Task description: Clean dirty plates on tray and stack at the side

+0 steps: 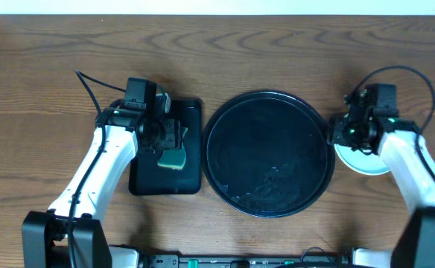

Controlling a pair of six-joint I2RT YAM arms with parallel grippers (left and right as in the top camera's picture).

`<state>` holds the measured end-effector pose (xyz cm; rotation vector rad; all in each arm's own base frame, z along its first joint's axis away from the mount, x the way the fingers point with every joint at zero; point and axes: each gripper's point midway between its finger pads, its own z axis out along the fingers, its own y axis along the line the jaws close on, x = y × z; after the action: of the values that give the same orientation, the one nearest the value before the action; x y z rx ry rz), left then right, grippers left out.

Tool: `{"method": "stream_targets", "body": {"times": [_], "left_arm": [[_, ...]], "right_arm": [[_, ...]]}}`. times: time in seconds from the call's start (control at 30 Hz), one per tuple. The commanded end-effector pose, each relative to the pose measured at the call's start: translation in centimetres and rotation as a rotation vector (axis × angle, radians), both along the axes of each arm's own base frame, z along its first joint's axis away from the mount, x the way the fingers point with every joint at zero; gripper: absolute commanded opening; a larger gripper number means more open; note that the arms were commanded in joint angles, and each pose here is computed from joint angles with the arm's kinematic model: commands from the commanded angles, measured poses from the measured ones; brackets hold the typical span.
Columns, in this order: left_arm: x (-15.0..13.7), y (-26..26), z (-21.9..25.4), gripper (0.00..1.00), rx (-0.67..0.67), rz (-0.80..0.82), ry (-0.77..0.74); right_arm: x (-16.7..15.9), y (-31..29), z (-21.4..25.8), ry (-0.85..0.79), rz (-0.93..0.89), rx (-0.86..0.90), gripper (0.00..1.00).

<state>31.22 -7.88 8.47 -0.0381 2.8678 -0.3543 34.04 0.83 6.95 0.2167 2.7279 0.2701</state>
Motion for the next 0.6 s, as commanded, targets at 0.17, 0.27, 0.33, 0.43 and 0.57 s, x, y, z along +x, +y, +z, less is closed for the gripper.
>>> {"method": "stream_targets", "body": {"times": [0.17, 0.27, 0.33, 0.43, 0.57], "left_arm": [[1.3, 1.4, 4.3, 0.77, 0.09, 0.0, -0.045], [-1.5, 1.8, 4.3, 0.8, 0.106, -0.003, 0.071], [-2.9, 1.9, 4.2, 0.8, 0.108, 0.002, 0.125], [-5.0, 2.2, 4.5, 0.8, 0.11, 0.001, 0.167], [-6.6, 2.4, 6.7, 0.81, 0.094, 0.013, 0.058]], "right_arm": [[-0.6, 4.5, 6.1, -0.12, 0.216, -0.043, 0.73], [-1.9, 4.6, 7.3, -0.051, 0.222, -0.037, 0.93], [-2.9, 4.5, 7.8, -0.012, 0.223, -0.036, 0.99], [-4.1, 4.4, 8.3, 0.011, 0.223, -0.036, 0.99], [-5.8, 4.3, 9.3, -0.024, 0.218, -0.035, 0.99]]}}
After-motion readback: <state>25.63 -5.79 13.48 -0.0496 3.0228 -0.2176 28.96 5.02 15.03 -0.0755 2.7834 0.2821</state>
